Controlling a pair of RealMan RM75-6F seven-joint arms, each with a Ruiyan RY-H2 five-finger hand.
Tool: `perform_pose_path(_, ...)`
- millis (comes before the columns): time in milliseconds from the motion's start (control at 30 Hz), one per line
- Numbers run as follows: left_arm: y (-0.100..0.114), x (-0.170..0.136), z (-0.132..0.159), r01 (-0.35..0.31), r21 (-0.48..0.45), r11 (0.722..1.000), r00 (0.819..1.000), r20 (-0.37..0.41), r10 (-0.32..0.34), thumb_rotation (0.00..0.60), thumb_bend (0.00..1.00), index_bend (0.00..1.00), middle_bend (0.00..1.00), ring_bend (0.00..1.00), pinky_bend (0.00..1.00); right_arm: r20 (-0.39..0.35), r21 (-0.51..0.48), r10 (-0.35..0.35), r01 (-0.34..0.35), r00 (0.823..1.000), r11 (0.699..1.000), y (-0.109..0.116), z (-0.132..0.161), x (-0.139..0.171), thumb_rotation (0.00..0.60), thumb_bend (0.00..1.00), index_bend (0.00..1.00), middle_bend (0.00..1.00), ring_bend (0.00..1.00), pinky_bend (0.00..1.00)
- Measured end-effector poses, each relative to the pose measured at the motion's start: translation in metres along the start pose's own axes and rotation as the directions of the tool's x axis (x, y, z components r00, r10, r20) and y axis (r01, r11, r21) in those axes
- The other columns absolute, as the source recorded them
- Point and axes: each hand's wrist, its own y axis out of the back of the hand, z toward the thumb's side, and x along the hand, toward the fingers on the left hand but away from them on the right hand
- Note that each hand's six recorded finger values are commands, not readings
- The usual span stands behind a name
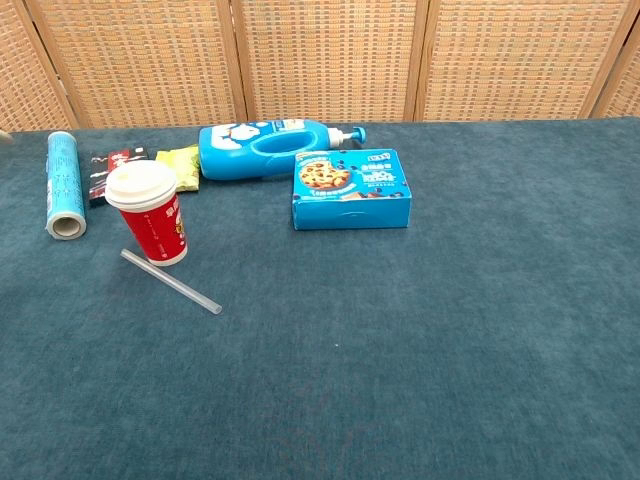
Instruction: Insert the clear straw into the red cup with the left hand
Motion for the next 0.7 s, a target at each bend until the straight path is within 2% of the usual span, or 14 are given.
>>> perform_pose_path(100, -0.01, 0.014, 0.017, 0.069, 0.028, 0.997, 0.991, 0.117, -0.071, 0.6, 0.16, 0.0, 0.0, 0.0, 0.0, 0.007, 0.003, -0.001, 0.001, 1.0, 1.0, 0.0, -0.001, -0.001, 0.6, 0.0, 0.0, 0.0, 0.0, 0.0)
perform_pose_path(233, -0.023, 0.036, 0.034, 0.151, 0.074, 0.986, 0.957, 0.238, -0.164, 0.6, 0.16, 0.02, 0.0, 0.0, 0.0, 0.014, 0.007, 0.001, -0.001, 1.0, 1.0, -0.001, -0.003, -0.002, 0.6, 0.0, 0.0, 0.0, 0.0, 0.0)
perform_pose_path(333, -0.028, 0.053, 0.045, 0.179, 0.113, 0.977, 0.931, 0.303, -0.206, 0.6, 0.16, 0.06, 0.0, 0.0, 0.0, 0.018, 0.014, 0.007, -0.007, 1.0, 1.0, -0.003, -0.003, -0.003, 0.6, 0.0, 0.0, 0.0, 0.0, 0.0)
perform_pose_path(533, -0.039, 0.092, 0.072, 0.236, 0.194, 0.952, 0.872, 0.391, -0.296, 0.6, 0.16, 0.17, 0.0, 0.0, 0.0, 0.029, 0.034, 0.022, -0.023, 0.999, 0.999, -0.009, -0.003, -0.005, 0.6, 0.0, 0.0, 0.0, 0.0, 0.0)
perform_pose_path(633, -0.047, 0.107, 0.081, 0.266, 0.21, 0.941, 0.855, 0.399, -0.331, 0.6, 0.17, 0.21, 0.0, 0.0, 0.0, 0.032, 0.041, 0.028, -0.029, 0.999, 0.999, -0.012, -0.003, -0.006, 0.6, 0.0, 0.0, 0.0, 0.0, 0.0)
perform_pose_path(700, -0.051, 0.117, 0.084, 0.278, 0.205, 0.939, 0.854, 0.395, -0.339, 0.6, 0.19, 0.24, 0.0, 0.0, 0.0, 0.034, 0.046, 0.035, -0.036, 0.999, 0.998, -0.014, -0.003, -0.006, 0.6, 0.0, 0.0, 0.0, 0.0, 0.0)
